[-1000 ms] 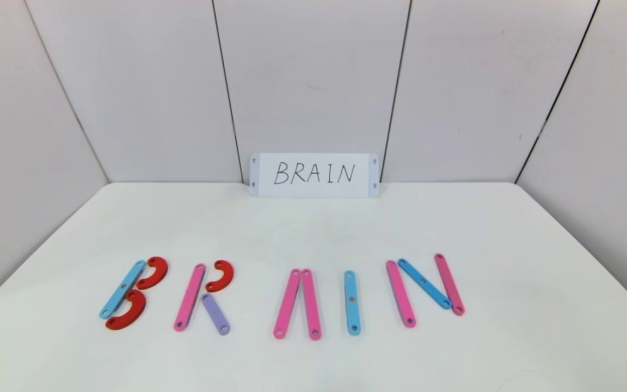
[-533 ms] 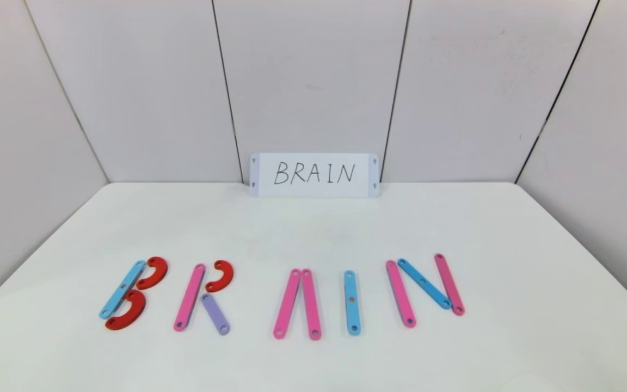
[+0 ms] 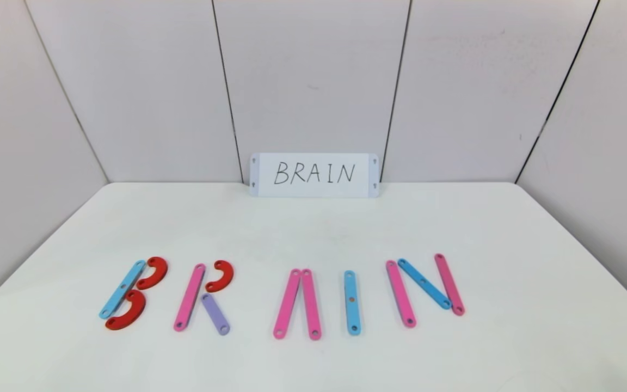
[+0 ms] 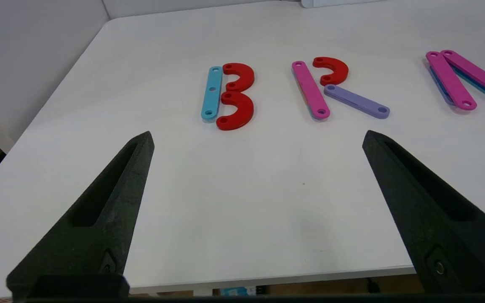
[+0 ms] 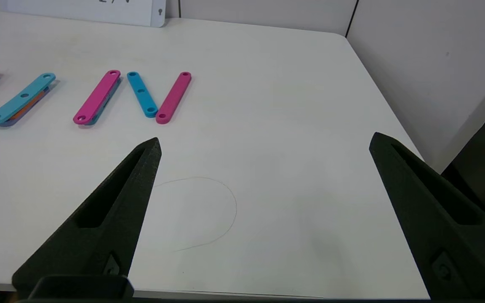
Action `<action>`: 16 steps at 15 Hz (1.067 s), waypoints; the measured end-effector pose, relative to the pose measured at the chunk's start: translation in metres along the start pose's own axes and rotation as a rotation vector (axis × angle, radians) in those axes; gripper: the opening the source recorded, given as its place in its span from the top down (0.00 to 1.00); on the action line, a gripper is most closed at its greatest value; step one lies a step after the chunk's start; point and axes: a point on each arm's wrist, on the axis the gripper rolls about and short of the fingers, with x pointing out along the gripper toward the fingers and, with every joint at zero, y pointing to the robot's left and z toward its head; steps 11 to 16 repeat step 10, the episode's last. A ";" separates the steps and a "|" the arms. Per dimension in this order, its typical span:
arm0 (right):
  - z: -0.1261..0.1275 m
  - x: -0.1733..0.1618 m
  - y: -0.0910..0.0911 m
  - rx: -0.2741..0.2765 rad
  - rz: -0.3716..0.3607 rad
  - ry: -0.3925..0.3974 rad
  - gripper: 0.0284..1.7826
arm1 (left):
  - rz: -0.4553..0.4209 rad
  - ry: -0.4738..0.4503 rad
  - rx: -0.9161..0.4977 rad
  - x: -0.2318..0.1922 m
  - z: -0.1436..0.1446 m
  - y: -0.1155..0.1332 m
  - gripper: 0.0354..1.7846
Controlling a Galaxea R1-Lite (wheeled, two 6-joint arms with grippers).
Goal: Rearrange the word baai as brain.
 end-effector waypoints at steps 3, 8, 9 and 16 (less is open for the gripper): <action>0.000 0.000 0.000 0.015 -0.001 0.001 0.03 | 0.002 0.000 -0.042 0.000 0.000 0.000 0.03; 0.000 0.000 0.000 0.044 -0.008 0.001 0.03 | 0.002 0.000 -0.047 0.000 0.000 0.000 0.03; 0.000 0.000 0.000 0.044 -0.008 0.001 0.03 | 0.002 0.000 -0.047 0.000 0.000 0.000 0.03; 0.000 0.000 0.000 0.044 -0.008 0.001 0.03 | 0.002 0.000 -0.049 0.000 0.000 0.000 0.03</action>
